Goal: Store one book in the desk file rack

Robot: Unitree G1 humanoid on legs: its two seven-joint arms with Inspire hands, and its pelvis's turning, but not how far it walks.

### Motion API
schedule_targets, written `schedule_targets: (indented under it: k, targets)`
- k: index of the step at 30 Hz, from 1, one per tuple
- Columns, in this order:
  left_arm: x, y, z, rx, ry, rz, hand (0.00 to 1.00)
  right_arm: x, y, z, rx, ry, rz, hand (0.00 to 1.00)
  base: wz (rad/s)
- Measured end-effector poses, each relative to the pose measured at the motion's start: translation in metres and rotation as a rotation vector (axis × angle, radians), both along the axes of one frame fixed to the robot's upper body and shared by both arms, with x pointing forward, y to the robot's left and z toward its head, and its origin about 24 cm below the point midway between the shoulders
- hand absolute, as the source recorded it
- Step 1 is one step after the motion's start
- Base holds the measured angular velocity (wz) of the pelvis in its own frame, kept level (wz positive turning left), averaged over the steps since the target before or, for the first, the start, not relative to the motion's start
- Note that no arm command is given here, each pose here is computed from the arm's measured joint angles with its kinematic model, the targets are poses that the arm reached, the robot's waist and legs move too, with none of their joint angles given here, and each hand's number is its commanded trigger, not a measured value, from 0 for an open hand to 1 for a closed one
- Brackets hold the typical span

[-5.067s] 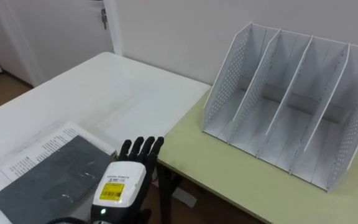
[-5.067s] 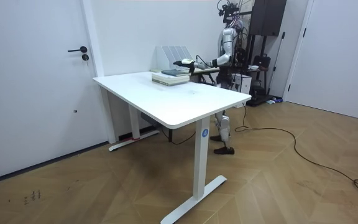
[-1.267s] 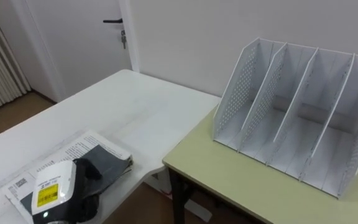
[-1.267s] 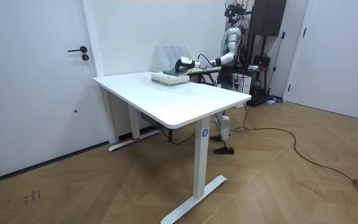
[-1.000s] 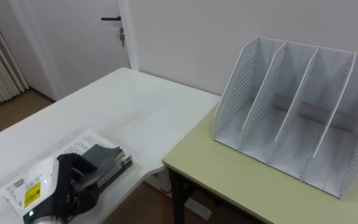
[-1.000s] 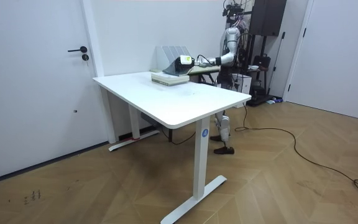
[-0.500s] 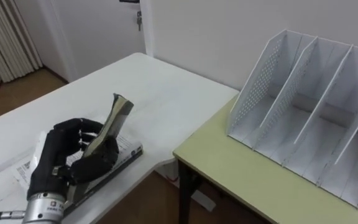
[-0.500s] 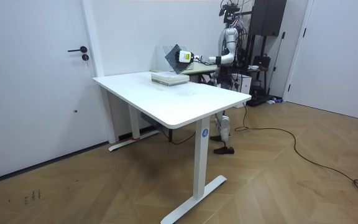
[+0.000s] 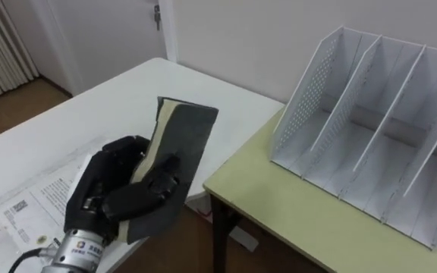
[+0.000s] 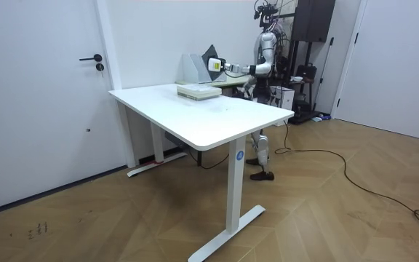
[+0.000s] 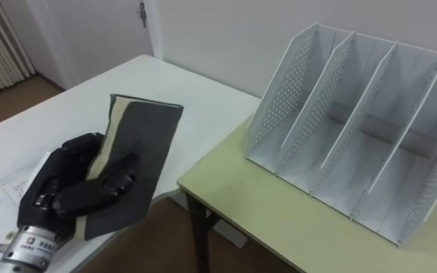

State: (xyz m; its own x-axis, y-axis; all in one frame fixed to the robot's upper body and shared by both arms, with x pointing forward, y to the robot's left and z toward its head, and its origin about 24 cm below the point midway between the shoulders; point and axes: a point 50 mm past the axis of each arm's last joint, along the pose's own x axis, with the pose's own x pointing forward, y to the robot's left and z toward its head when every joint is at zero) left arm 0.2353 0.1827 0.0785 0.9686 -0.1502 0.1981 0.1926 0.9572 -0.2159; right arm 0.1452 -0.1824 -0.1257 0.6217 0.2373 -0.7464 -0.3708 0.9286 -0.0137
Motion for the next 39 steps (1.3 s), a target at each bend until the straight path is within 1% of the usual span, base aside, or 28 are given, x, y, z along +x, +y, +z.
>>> schedule_targets:
  k: [2, 4, 6, 8, 10, 14, 16, 20, 23, 25, 27, 29, 36, 39]
  targets:
    - [-0.001, -0.002, 0.005, -0.028, -0.027, -0.03, 1.0, 0.01, 0.008, 0.009, 0.038, -0.054, 0.037, 0.0, 0.0]
    - [-0.001, -0.005, 0.006, -0.098, -0.036, -0.084, 1.0, 0.022, 0.017, 0.023, 0.099, -0.128, 0.066, 0.0, -0.09]
    - [-0.002, -0.007, 0.007, -0.129, -0.049, -0.134, 1.0, 0.032, 0.023, 0.038, 0.137, -0.204, 0.083, 0.0, 0.01]
    - [-0.003, -0.009, 0.008, -0.124, -0.065, -0.184, 1.0, 0.042, 0.028, 0.054, 0.171, -0.281, 0.111, 0.0, 0.03]
    - [-0.005, -0.011, 0.008, -0.128, -0.08, -0.251, 1.0, 0.056, 0.033, 0.078, 0.234, -0.385, 0.138, 0.0, 0.0]
    - [-0.006, -0.012, 0.005, -0.155, -0.084, -0.316, 1.0, 0.064, 0.036, 0.095, 0.341, -0.444, 0.13, 0.0, 0.07]
    - [-0.005, -0.01, -0.002, -0.184, -0.065, -0.334, 1.0, 0.065, 0.037, 0.101, 0.409, -0.463, 0.116, 0.0, 0.0]
    - [-0.006, -0.01, -0.008, -0.194, -0.035, -0.364, 1.0, 0.07, 0.032, 0.114, 0.462, -0.509, 0.111, 0.0, 0.0]
    - [-0.007, -0.009, -0.007, -0.21, -0.046, -0.409, 1.0, 0.075, 0.025, 0.135, 0.501, -0.589, 0.136, 0.0, 0.0]
    - [-0.009, -0.009, -0.006, -0.234, -0.061, -0.451, 1.0, 0.077, 0.022, 0.154, 0.553, -0.665, 0.156, 0.0, 0.0]
    - [-0.01, -0.008, -0.006, -0.246, -0.069, -0.472, 1.0, 0.078, 0.021, 0.164, 0.603, -0.7, 0.168, 0.0, -0.05]
    - [-0.01, -0.008, -0.005, -0.254, -0.074, -0.481, 1.0, 0.078, 0.019, 0.166, 0.631, -0.702, 0.174, 0.0, -0.02]
    - [-0.011, -0.003, -0.006, -0.246, -0.063, -0.519, 1.0, 0.077, 0.007, 0.173, 0.607, -0.707, 0.238, 0.0, -0.04]
    - [-0.012, -0.003, -0.006, -0.246, -0.059, -0.537, 1.0, 0.076, 0.009, 0.181, 0.618, -0.722, 0.281, 0.0, 0.0]
